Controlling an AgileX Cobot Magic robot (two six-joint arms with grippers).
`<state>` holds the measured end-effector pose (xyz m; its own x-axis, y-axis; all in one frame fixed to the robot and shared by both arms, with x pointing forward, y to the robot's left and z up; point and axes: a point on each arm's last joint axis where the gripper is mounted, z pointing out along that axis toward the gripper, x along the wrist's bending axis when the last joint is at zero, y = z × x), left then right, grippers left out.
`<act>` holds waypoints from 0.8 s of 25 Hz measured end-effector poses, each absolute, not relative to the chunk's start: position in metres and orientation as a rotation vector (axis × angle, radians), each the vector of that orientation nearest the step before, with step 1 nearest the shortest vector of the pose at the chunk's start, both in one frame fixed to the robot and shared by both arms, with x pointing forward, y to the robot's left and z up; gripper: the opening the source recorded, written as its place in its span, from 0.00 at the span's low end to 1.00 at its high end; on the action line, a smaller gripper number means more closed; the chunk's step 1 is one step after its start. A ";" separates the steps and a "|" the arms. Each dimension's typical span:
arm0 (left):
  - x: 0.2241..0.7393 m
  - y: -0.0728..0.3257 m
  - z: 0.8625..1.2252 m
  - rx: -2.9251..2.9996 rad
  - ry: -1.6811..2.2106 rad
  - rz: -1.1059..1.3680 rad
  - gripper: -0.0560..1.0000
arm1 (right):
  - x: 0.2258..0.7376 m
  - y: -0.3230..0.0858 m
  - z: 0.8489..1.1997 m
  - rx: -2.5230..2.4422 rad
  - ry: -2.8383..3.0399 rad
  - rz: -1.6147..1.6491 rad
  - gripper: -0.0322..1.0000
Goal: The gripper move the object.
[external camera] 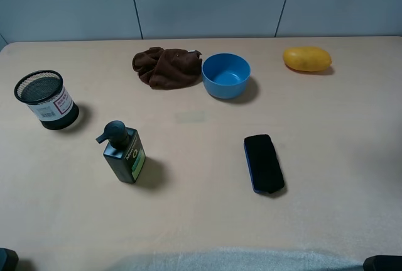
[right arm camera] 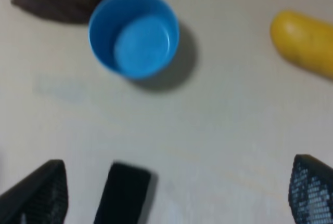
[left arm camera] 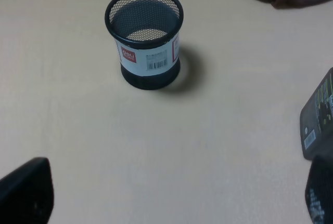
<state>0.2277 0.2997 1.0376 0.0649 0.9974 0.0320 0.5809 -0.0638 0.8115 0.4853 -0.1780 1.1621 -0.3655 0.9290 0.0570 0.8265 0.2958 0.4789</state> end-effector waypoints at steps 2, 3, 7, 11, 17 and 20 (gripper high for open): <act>0.228 0.300 1.038 1.717 1.583 0.846 0.98 | 0.470 -0.186 1.160 1.624 2.326 0.639 0.65; 0.228 0.300 1.038 1.717 1.583 0.846 0.98 | 0.462 -0.190 1.159 1.624 2.325 0.642 0.65; 0.228 0.300 1.038 1.717 1.583 0.846 0.98 | 0.432 -0.204 1.158 1.643 2.299 0.664 0.65; 0.228 0.300 1.038 1.717 1.583 0.846 0.98 | 0.406 -0.219 1.152 1.637 2.275 0.664 0.65; 0.228 0.300 1.038 1.717 1.583 0.846 0.98 | 0.366 -0.251 1.133 1.668 2.158 0.687 0.65; 0.228 0.300 1.038 1.717 1.583 0.846 0.98 | 0.347 -0.271 1.120 1.709 2.002 0.751 0.65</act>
<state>0.2277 0.2997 1.0376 0.0649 0.9974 0.0320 0.5809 -0.0638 0.8115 0.3473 -0.2707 1.1200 -0.1712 0.9844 0.0414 0.7685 0.1071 0.6308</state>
